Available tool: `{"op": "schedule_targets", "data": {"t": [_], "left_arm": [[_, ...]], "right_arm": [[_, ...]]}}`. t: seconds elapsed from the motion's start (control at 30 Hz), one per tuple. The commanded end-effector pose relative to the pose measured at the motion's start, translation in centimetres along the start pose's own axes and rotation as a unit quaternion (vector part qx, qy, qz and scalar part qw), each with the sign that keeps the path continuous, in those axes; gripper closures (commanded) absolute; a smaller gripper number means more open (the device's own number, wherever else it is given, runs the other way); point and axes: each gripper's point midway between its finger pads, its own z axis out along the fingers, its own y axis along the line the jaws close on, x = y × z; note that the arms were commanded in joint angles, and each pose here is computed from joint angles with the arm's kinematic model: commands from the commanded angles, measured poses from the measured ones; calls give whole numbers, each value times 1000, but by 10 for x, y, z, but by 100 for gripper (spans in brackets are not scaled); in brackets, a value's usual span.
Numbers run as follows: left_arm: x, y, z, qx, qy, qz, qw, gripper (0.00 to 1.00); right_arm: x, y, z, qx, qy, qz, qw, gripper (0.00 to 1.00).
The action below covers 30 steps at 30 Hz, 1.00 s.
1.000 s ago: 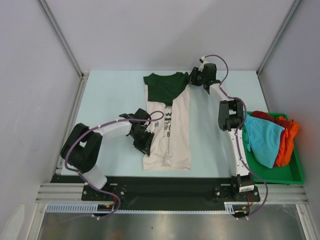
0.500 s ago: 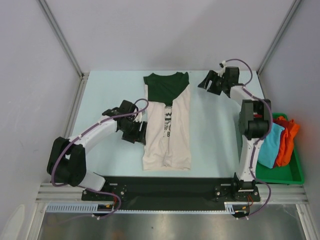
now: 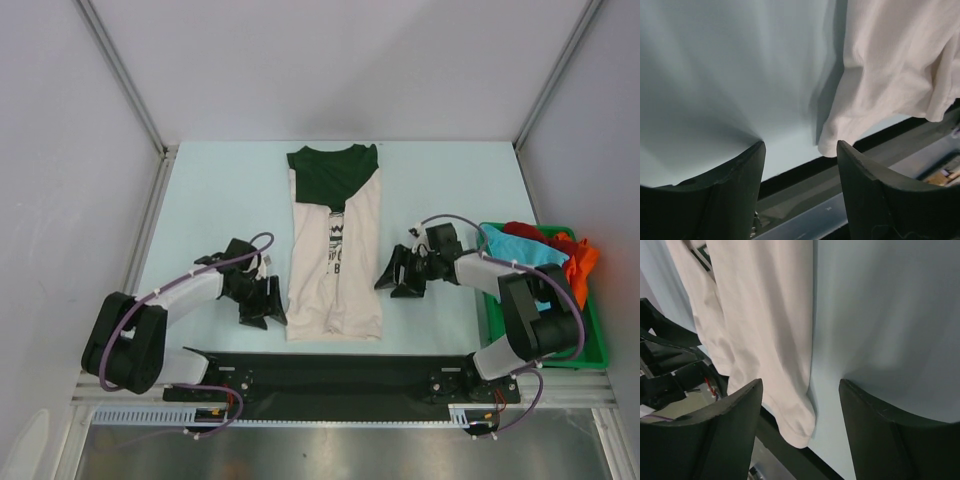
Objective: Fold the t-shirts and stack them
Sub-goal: Fold the tshirt
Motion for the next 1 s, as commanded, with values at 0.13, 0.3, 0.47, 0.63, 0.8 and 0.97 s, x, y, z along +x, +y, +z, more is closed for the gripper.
{"op": "schedule_targets", "data": {"t": [0.13,0.3,0.47,0.63,0.8,0.97], "left_arm": [[-9,-15,5,53,-34,-22,998,39],[-2,-12,9,52,-25,-28,998,43],[3,-12,11,52,-21,-26,998,50],[10,-14,14,55,-12,-22,998,56],[15,-16,16,59,-5,-19,998,60],[21,-19,16,63,3,-10,998,63]], "right_arm": [[65,-9,1,37,50,28,998,34],[101,0,7,43,103,10,994,36],[121,2,13,48,131,7,990,41],[131,5,17,45,141,0,989,48],[137,5,18,51,147,-6,988,54],[139,4,20,54,147,-9,988,54]]}}
